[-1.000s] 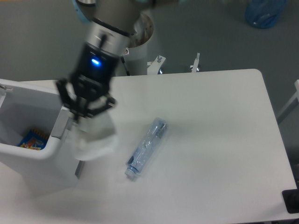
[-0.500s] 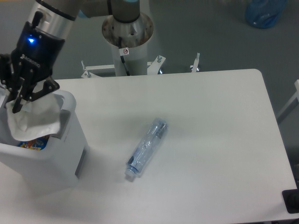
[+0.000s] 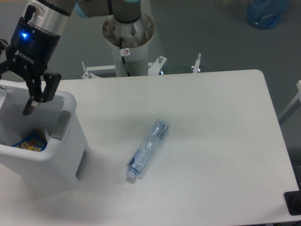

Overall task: Place the trash in the trash can
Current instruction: 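Move the gripper back over the clear plastic bottle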

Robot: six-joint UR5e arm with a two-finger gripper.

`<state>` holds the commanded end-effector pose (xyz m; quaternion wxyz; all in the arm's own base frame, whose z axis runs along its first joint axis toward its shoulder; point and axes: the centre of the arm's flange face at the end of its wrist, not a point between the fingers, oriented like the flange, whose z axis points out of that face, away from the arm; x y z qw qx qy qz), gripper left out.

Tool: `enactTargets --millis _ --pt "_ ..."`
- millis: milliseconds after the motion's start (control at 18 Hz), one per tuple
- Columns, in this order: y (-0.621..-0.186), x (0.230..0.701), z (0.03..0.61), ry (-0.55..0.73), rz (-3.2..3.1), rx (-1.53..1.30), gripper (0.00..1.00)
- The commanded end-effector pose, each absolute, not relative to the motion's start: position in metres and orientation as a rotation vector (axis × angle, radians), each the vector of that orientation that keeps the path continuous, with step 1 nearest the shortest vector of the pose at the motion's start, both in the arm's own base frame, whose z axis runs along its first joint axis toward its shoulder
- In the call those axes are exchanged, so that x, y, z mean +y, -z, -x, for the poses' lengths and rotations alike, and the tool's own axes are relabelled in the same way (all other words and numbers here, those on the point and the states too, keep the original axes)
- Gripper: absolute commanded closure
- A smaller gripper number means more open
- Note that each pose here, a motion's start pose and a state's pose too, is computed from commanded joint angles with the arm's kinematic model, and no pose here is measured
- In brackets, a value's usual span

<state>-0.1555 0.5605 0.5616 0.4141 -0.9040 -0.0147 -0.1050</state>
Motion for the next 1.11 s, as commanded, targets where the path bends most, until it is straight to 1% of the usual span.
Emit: enactTargets --millis 167,389,722,1000,1111 --pt "-0.566 0.541 0.218 0.205 2.252 -0.156 0.0" --pt "-0.546 0.528 0.28 0.182 2.261 -0.277 0.0" --pt "-0.481 0.532 0.346 0.191 2.331 -0.332 0.0" --pt "-0.425 0.542 0.372 0.229 2.393 -0.329 0.0" --pt "-0.396 0.543 0.38 0.195 2.463 -0.341 0.0"
